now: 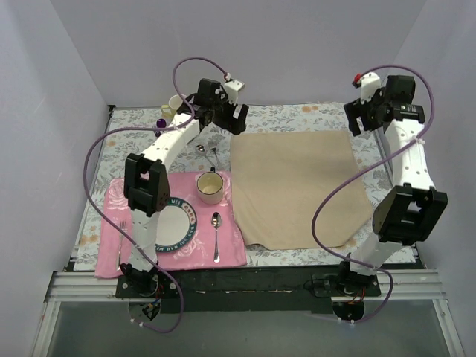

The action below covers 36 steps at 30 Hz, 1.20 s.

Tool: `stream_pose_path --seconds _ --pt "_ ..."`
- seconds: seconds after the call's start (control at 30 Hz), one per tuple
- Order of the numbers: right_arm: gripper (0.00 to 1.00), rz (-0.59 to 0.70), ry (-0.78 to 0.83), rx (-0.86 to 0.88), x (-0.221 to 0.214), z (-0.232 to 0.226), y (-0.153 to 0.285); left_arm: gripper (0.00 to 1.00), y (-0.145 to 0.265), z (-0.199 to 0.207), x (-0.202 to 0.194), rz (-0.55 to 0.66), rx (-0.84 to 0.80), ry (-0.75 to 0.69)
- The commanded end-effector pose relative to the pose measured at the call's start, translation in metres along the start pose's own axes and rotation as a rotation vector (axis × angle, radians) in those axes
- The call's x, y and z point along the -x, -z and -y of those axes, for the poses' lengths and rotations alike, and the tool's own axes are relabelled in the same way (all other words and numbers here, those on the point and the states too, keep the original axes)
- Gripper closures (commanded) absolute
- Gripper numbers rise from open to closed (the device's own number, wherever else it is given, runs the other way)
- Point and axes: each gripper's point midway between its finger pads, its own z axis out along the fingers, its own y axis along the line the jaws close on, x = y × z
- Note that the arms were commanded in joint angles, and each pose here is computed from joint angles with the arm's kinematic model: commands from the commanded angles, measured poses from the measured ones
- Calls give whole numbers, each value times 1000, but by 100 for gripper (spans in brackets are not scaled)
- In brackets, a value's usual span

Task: Fold the napkin into a case and place the utensils inside
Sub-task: Flatten out the crumpled napkin at the center of the board, then flatten the napkin at the center of the board, then smooth out the napkin at the center of the board.

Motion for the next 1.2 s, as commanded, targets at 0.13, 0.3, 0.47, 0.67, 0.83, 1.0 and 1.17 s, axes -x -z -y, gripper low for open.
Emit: stream_pose_path --seconds 0.13,0.3,0.47,0.67,0.83,1.0,1.17 --pt "29 -369 -21 387 -155 -113 22 25 73 118 -49 -178 -362 -19" --pt "37 -473 -21 379 -199 -118 -6 29 60 156 -103 -330 -386 -8" --pt "40 -517 -8 358 -214 -108 -36 32 44 164 -140 -441 -378 5" --pt "43 -576 34 281 -232 -80 -69 37 19 155 -163 -497 -333 26" --pt "43 -510 -19 265 -192 -52 -96 42 -27 140 -172 -519 -272 42" --pt "34 -419 -126 329 -142 -54 -53 39 -38 124 -151 -460 -272 50" --pt "27 -509 -319 256 -181 -57 12 24 1 140 -105 -331 -379 -9"
